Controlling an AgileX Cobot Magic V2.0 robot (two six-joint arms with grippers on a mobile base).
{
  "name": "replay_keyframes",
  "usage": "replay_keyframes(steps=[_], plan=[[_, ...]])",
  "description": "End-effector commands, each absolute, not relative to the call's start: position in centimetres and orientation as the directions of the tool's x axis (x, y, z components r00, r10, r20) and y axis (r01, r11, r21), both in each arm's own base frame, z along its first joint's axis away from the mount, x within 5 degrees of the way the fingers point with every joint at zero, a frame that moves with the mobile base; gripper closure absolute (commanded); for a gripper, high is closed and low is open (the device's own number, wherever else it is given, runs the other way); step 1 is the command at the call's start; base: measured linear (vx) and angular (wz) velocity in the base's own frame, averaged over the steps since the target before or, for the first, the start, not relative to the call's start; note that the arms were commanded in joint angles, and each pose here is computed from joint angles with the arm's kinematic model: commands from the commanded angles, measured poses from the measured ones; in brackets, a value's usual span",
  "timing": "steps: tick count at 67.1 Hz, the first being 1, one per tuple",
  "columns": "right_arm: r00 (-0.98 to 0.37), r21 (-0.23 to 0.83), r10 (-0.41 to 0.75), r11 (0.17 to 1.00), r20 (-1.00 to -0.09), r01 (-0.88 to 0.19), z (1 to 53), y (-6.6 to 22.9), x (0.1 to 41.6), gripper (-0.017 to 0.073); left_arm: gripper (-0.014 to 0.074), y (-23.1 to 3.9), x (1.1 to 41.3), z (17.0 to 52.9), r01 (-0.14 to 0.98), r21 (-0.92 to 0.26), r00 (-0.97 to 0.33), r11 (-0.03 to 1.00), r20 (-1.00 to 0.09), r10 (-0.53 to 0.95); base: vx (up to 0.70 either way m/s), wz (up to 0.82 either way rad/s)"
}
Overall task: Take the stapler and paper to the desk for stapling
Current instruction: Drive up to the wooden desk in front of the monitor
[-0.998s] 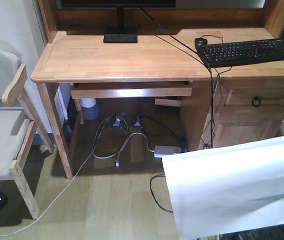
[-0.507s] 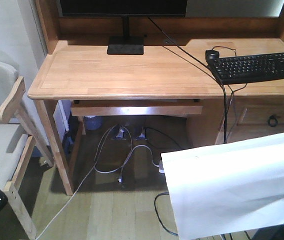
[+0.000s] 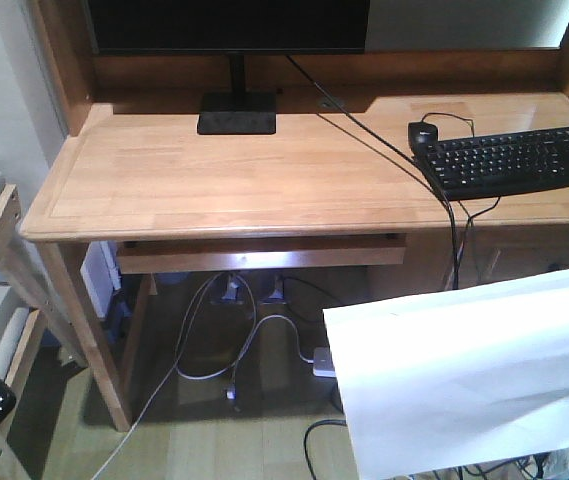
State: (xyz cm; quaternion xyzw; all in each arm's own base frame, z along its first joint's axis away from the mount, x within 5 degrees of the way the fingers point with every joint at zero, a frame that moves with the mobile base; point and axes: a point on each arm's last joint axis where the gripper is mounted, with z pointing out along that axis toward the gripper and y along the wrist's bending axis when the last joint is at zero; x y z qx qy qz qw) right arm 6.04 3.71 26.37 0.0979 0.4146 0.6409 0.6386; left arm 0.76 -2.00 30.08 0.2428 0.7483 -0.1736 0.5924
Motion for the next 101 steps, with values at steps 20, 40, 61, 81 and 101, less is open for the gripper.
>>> replay_keyframes(steps=[20, 40, 61, 81, 101], plan=[[-0.158, 0.630, 0.906, 0.140, -0.393, -0.764, 26.61, 3.66, 5.82, 0.0561, 0.0600, -1.95, 0.83, 31.99, 0.555, 0.013, -0.080, 0.832, -0.994, 0.069, 0.21, -0.04], [-0.158, 0.629, 0.906, 0.139, -0.393, -0.764, 26.62, 3.66, 5.82, 0.0561, 0.0600, -1.95, 0.83, 31.99, 0.555, 0.013, -0.080, 0.832, -0.994, 0.069, 0.17, 0.03], [-0.158, 0.629, 0.906, 0.139, -0.393, -0.764, 26.62, 3.66, 5.82, 0.0561, 0.0600, -1.95, 0.83, 31.99, 0.555, 0.013, -0.080, 0.832, -0.994, 0.069, 0.17, 0.01], [-0.158, 0.629, 0.906, 0.139, -0.393, -0.764, 26.62, 3.66, 5.82, 0.0561, 0.0600, -1.95, 0.83, 31.99, 0.555, 0.013, -0.080, 0.832, -0.994, 0.069, 0.15, 0.02], [-0.158, 0.629, 0.906, 0.139, -0.393, -0.764, 26.62, 3.66, 5.82, 0.0561, 0.0600, -1.95, 0.83, 31.99, 0.555, 0.013, -0.080, 0.832, -0.994, 0.069, 0.13, 0.01]])
